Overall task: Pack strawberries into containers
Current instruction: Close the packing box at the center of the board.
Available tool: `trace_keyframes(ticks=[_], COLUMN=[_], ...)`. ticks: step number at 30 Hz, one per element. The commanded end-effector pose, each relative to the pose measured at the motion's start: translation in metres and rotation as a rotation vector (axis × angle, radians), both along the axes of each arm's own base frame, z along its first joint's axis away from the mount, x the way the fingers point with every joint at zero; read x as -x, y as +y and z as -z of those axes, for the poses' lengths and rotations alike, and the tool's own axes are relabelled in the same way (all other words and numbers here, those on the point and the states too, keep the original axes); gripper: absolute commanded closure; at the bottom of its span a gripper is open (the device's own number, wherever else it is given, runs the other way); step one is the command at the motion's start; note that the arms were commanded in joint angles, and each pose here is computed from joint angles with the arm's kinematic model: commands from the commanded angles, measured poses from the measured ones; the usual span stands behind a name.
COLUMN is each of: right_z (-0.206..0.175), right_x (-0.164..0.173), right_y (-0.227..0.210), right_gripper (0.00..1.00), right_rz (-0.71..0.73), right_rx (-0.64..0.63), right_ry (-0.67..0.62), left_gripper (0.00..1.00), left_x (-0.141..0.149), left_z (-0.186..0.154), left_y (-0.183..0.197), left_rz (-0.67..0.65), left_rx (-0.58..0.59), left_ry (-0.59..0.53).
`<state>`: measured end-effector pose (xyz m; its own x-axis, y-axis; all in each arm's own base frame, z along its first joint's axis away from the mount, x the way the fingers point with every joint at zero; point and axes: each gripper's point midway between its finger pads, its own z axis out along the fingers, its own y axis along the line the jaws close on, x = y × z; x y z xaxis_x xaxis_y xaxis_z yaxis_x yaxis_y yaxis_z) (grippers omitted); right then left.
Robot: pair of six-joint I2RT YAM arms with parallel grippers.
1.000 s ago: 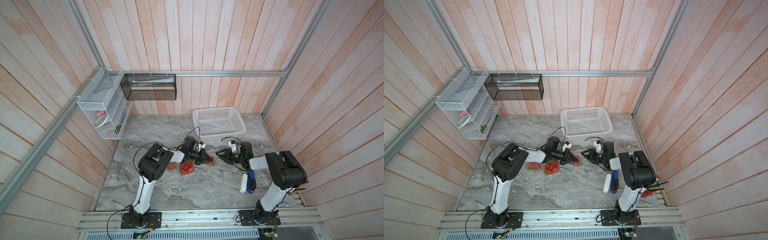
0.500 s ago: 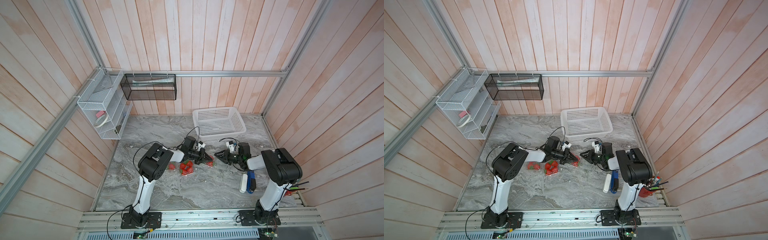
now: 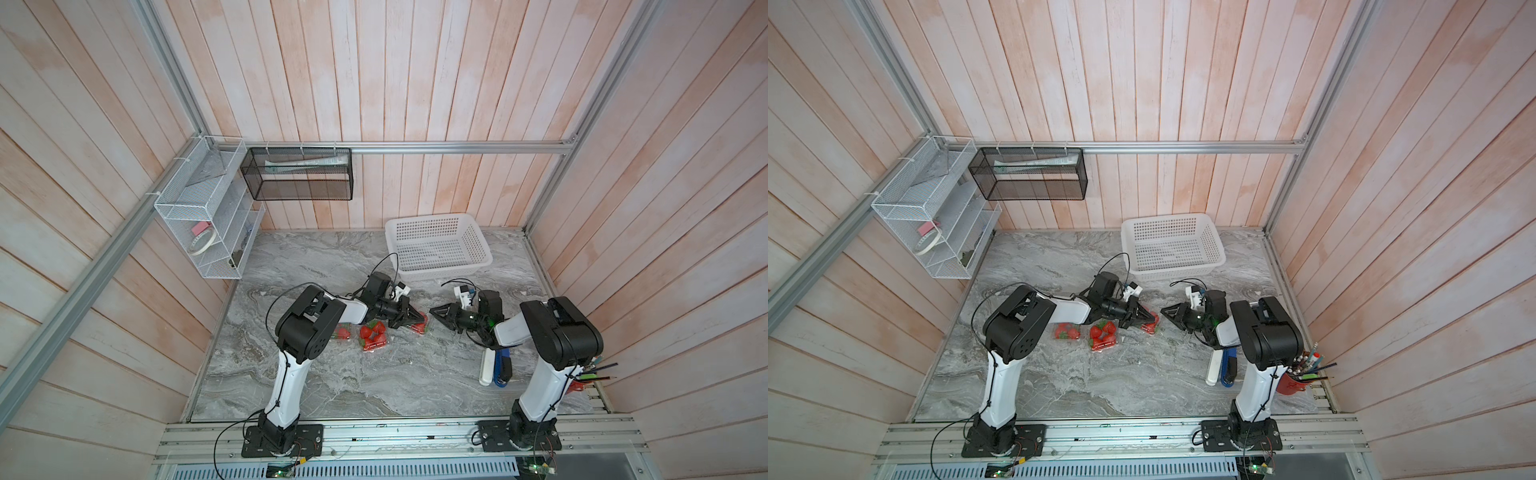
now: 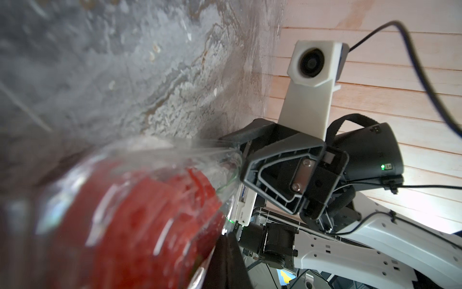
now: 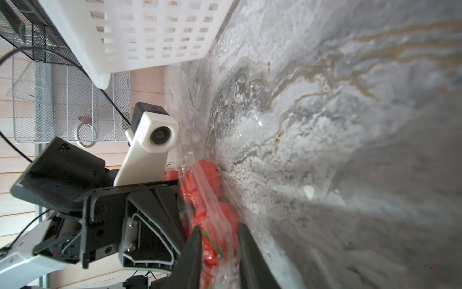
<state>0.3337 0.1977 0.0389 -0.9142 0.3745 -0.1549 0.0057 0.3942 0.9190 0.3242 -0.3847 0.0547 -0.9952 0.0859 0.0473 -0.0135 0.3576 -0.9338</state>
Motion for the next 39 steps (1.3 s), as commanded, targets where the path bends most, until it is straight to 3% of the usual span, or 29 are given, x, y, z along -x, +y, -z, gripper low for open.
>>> trace_keyframes(ticks=[1, 3, 5, 13, 19, 31, 39], right_z=[0.007, 0.006, 0.004, -0.004, -0.012, -0.001, -0.007], right_x=[0.019, 0.019, 0.017, 0.03, 0.055, 0.087, 0.073], right_y=[0.003, 0.001, -0.001, -0.006, 0.002, 0.022, 0.04], right_gripper=[0.56, 0.46, 0.45, 0.45, 0.44, 0.44, 0.63], right_rz=[-0.021, -0.015, -0.01, -0.006, -0.048, -0.076, -0.068], right_rx=[-0.002, 0.006, 0.007, 0.044, 0.144, 0.17, 0.004], right_ry=[0.048, 0.046, 0.04, 0.03, 0.023, 0.125, 0.117], left_gripper=[0.95, 0.95, 0.95, 0.95, 0.95, 0.95, 0.95], left_x=[-0.001, -0.004, -0.006, -0.004, -0.007, -0.044, -0.041], left_z=[0.036, 0.03, 0.026, 0.012, 0.005, -0.013, -0.002], left_y=[0.022, 0.024, 0.025, 0.027, 0.025, 0.037, 0.039], left_rz=[-0.065, -0.072, -0.078, -0.089, -0.084, -0.127, -0.143], left_rx=[-0.132, -0.132, -0.134, -0.121, -0.108, -0.104, -0.085], left_ry=[0.067, 0.048, 0.037, 0.014, -0.007, -0.098, -0.075])
